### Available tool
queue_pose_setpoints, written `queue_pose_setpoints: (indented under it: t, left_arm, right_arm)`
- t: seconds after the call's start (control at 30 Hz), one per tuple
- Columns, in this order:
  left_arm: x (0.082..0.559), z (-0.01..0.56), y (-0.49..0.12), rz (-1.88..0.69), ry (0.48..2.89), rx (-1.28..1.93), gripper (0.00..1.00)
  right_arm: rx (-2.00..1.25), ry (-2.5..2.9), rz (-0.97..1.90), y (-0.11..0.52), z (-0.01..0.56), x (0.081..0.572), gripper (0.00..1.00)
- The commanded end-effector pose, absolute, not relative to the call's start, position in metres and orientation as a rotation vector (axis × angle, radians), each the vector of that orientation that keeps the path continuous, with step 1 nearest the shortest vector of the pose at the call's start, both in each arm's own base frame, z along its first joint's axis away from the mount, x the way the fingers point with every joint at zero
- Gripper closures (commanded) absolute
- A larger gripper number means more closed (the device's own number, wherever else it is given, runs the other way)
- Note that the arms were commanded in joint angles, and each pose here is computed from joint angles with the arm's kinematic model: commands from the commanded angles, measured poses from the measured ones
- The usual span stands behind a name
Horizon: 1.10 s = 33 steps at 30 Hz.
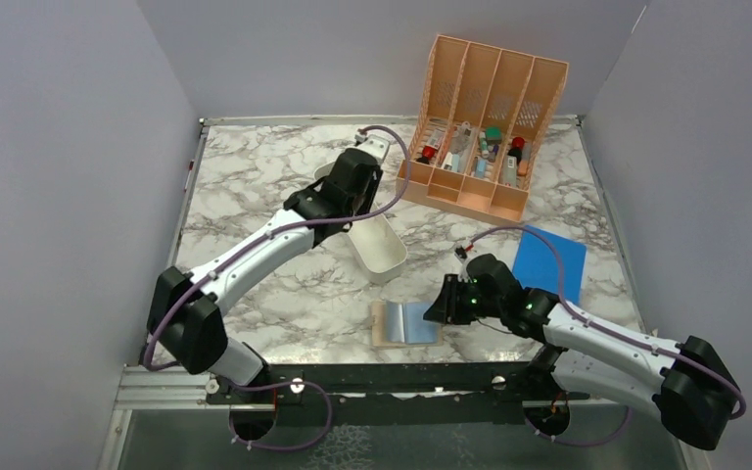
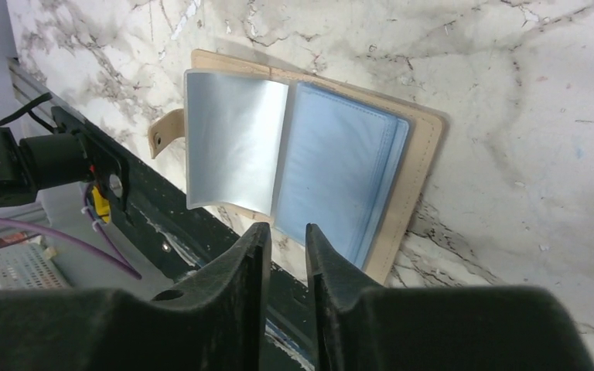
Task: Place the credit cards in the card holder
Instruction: Pick up the credit card from the storage box.
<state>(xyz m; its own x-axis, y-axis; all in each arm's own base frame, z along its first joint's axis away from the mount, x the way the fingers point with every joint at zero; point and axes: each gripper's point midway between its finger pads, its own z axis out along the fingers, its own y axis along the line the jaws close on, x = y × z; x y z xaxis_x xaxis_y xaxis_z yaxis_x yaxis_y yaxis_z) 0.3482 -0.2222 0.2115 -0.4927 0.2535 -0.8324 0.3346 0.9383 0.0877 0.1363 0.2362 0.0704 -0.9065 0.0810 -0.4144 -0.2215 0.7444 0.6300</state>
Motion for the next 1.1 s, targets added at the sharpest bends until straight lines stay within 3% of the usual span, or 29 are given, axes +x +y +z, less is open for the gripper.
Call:
queue_pose_setpoints:
  t: [0.0, 0.1, 0.4, 0.47, 0.53, 0.87, 1.07]
  left_arm:
    - [0.392, 0.214, -0.227, 0.094, 1.999, 0.664, 0.57]
    - [0.415, 0.198, -0.24, 0.133, 1.979, 0.793, 0.5]
    - [0.46, 0.127, -0.237, 0.282, 2.07, 0.918, 0.48]
    - [0.464, 0.117, -0.233, 0.31, 2.083, 0.94, 0.37]
    - [0.465, 0.111, -0.228, 0.341, 2.085, 0.944, 0.37]
    - [0.457, 0.135, -0.247, 0.149, 1.969, 0.945, 0.38]
    - [0.464, 0.157, -0.233, 0.206, 1.924, 0.888, 0.4]
  right_arm:
    - [-0.149, 2.474, 1.024, 0.243, 0.087, 0.141, 0.7]
    - [-0.165, 2.469, 1.062, 0.247, 0.089, 0.139, 0.67]
    - [-0.202, 2.486, 1.136, 0.26, 0.086, 0.135, 0.66]
    - [-0.209, 2.478, 1.14, 0.262, 0.088, 0.136, 0.66]
    - [-0.215, 2.482, 1.136, 0.262, 0.087, 0.137, 0.66]
    - [-0.224, 2.526, 1.093, 0.263, 0.073, 0.14, 0.65]
    - [-0.218, 2.528, 1.088, 0.262, 0.07, 0.14, 0.65]
